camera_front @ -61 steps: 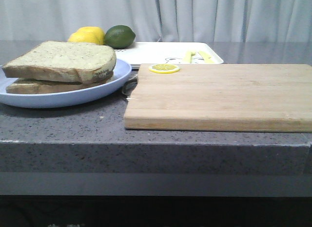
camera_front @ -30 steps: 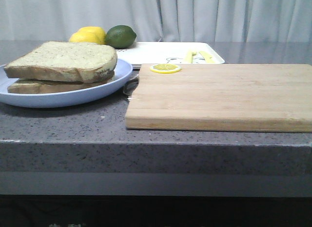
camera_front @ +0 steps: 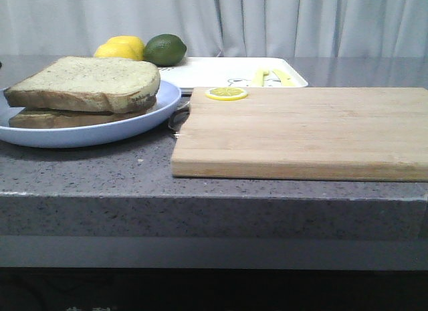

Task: Place bread and move sandwich to tray
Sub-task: 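Move the left gripper down to the blue plate's rim, then grip the plate rim with the left gripper and lift the plate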

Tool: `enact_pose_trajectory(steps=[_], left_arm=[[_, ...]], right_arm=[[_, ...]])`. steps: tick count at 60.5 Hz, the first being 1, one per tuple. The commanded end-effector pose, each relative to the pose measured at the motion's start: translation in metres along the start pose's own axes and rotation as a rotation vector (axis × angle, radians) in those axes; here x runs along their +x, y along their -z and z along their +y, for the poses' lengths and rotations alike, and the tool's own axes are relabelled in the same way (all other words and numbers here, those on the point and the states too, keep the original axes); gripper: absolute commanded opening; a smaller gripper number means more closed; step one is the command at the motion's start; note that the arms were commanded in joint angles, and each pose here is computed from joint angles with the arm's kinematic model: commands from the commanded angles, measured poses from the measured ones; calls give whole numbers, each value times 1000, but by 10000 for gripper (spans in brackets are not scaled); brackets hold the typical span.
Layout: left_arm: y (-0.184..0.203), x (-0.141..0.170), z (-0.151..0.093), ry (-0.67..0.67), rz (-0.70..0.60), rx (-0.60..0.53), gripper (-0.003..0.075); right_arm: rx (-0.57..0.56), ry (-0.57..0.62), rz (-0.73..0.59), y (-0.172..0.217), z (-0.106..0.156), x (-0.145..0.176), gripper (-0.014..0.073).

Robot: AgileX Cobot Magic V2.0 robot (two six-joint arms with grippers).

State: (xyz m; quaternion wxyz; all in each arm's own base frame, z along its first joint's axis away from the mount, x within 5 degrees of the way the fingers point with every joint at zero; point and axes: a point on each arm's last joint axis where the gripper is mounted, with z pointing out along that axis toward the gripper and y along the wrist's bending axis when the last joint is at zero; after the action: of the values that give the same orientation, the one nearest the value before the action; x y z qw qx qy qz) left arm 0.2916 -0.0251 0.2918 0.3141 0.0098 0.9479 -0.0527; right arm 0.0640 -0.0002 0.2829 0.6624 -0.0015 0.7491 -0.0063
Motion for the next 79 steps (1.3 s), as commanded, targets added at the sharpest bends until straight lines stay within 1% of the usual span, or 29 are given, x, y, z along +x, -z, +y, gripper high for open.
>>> enact_pose_trajectory(steps=[1, 12, 15, 17, 26, 29, 41, 51, 58, 63, 72, 79], left_arm=[[-1, -19, -8, -7, -68, 24, 585], [-27, -24, -13, -18, -16, 30, 581], [-31, -25, -13, -18, -8, 29, 558], [-33, -25, -13, -18, -5, 29, 529], [-35, -26, -13, -18, -11, 29, 340], [-35, -27, -13, -18, -23, 29, 252], [-35, -28, -13, -18, -35, 29, -21], [-35, -27, -12, -7, -25, 32, -19], [-24, -28, -9, 25, -31, 53, -19], [-11, -29, -6, 66, -49, 97, -19], [12, -32, 9, 159, -91, 191, -19], [23, -35, 17, 184, -101, 269, -19]], right_arm=[[3, 15, -104, 2, 0, -16, -85], [3, 15, -104, 2, 0, -16, -85], [3, 15, -104, 2, 0, -16, -85], [3, 15, -104, 2, 0, -16, -85], [3, 15, -104, 2, 0, -16, -85], [3, 15, -104, 2, 0, -16, -85], [3, 15, -104, 2, 0, -16, -85], [3, 15, -104, 2, 0, -16, -85], [3, 15, -104, 2, 0, -16, -85], [3, 15, -104, 2, 0, -16, -85], [3, 15, -104, 2, 0, -16, -85], [3, 15, -104, 2, 0, -16, -85]])
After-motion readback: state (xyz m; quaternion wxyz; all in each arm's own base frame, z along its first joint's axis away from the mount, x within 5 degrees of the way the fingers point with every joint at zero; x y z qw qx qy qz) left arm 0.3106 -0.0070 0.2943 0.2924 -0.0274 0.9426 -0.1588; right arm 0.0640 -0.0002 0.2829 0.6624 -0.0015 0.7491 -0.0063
